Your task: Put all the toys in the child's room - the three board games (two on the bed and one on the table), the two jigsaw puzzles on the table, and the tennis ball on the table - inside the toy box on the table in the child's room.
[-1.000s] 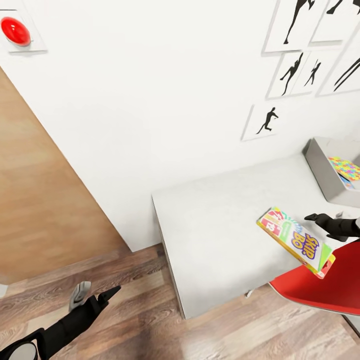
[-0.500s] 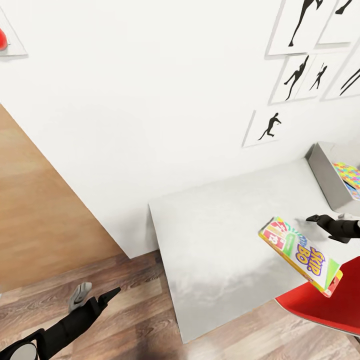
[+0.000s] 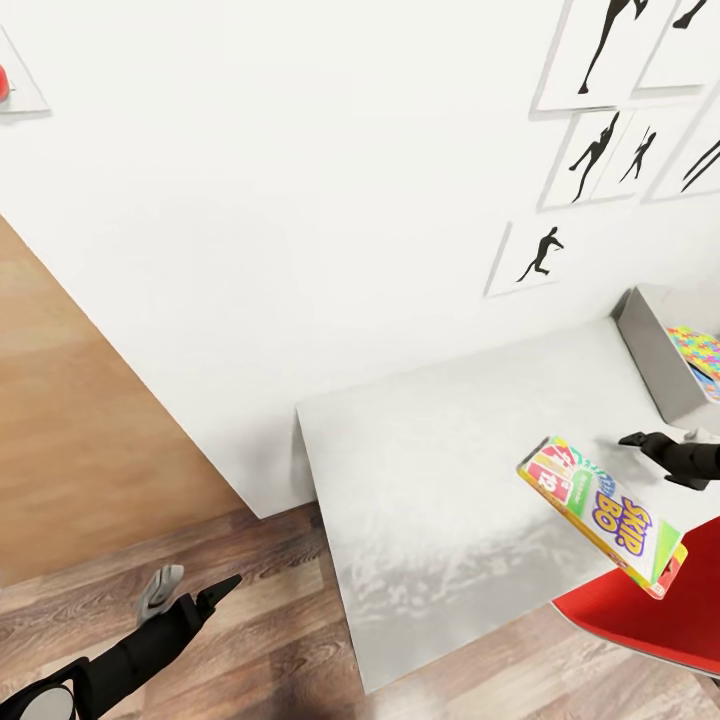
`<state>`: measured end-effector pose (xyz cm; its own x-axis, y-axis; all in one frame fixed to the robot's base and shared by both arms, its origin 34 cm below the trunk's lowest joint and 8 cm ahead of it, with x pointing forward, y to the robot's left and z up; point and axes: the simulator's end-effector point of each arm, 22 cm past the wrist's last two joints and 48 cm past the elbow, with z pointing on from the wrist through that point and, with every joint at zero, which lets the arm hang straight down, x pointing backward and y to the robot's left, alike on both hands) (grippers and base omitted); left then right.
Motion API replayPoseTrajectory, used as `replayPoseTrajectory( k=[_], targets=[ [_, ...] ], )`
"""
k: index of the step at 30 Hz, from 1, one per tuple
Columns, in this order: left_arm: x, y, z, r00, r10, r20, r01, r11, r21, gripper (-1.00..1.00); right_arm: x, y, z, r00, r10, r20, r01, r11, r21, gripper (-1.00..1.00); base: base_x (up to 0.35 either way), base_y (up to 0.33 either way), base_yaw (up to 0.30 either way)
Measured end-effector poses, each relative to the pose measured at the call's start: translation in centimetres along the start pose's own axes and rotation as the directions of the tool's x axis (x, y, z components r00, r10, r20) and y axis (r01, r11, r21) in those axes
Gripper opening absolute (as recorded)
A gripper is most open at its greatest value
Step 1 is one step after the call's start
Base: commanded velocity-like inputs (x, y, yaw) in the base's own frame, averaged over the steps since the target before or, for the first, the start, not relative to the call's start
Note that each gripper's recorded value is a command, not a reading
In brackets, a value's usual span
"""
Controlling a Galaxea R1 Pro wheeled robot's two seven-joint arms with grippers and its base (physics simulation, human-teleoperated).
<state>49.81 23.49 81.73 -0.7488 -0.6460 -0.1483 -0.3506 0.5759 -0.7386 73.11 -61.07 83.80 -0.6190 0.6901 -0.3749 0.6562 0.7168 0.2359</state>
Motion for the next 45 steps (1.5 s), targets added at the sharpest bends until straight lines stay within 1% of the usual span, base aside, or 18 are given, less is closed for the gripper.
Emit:
replayPoseTrajectory(
  k=[15, 29, 45],
  targets=[
    [0.0, 0.0, 0.0, 1.000, 0.003, 0.000, -0.003, 1.000, -0.003, 1.00, 1.4, -1.1, 0.5, 0.999, 0.035, -0.031, -0.034, 0.999, 0.012, 1.00, 0.003, 0.000, 0.000],
    [0.0, 0.1, 0.0, 1.000, 0.003, 0.000, -0.003, 1.000, -0.006, 1.00, 1.9, -1.5, 0.6, 0.998, 0.042, -0.042, -0.041, 0.999, 0.017, 1.00, 0.000, 0.000, 0.000],
    [0.1, 0.2, 0.0, 1.000, 0.003, 0.000, -0.003, 1.000, -0.007, 1.00, 3.4, -2.2, 1.1, 0.996, 0.056, -0.073, -0.053, 0.998, 0.041, 1.00, 0.000, 0.000, 0.000]
  ],
)
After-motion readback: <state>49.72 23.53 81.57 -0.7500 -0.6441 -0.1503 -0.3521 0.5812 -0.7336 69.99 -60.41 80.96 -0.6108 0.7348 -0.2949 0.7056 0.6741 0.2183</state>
